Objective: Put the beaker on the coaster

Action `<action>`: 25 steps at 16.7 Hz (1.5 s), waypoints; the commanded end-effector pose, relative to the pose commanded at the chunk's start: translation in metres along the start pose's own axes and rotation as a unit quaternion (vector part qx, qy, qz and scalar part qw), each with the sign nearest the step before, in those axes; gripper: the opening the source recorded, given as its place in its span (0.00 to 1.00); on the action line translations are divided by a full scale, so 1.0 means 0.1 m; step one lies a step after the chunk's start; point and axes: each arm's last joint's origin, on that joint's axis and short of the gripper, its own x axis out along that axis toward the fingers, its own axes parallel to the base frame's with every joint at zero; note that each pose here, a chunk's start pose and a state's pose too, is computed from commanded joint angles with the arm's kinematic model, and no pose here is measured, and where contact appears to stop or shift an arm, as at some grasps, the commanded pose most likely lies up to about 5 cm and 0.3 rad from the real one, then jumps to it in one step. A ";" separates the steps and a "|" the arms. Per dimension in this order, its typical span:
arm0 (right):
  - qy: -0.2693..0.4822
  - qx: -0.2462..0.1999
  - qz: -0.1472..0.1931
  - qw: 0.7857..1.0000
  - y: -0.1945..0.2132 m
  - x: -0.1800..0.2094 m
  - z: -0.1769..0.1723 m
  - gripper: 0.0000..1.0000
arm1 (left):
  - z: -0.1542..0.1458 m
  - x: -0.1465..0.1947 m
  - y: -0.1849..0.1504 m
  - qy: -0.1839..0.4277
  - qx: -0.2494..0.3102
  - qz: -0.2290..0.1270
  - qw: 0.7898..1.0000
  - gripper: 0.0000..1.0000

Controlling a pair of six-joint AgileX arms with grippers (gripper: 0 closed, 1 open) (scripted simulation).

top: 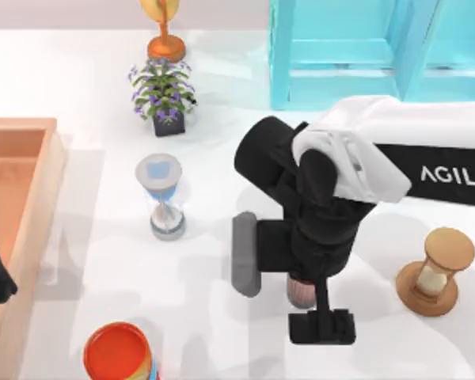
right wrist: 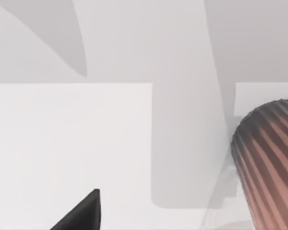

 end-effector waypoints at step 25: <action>-0.004 0.011 -0.004 1.000 -0.04 -0.06 -0.04 0.00 | 0.00 0.00 0.00 0.000 0.000 0.000 1.000 1.00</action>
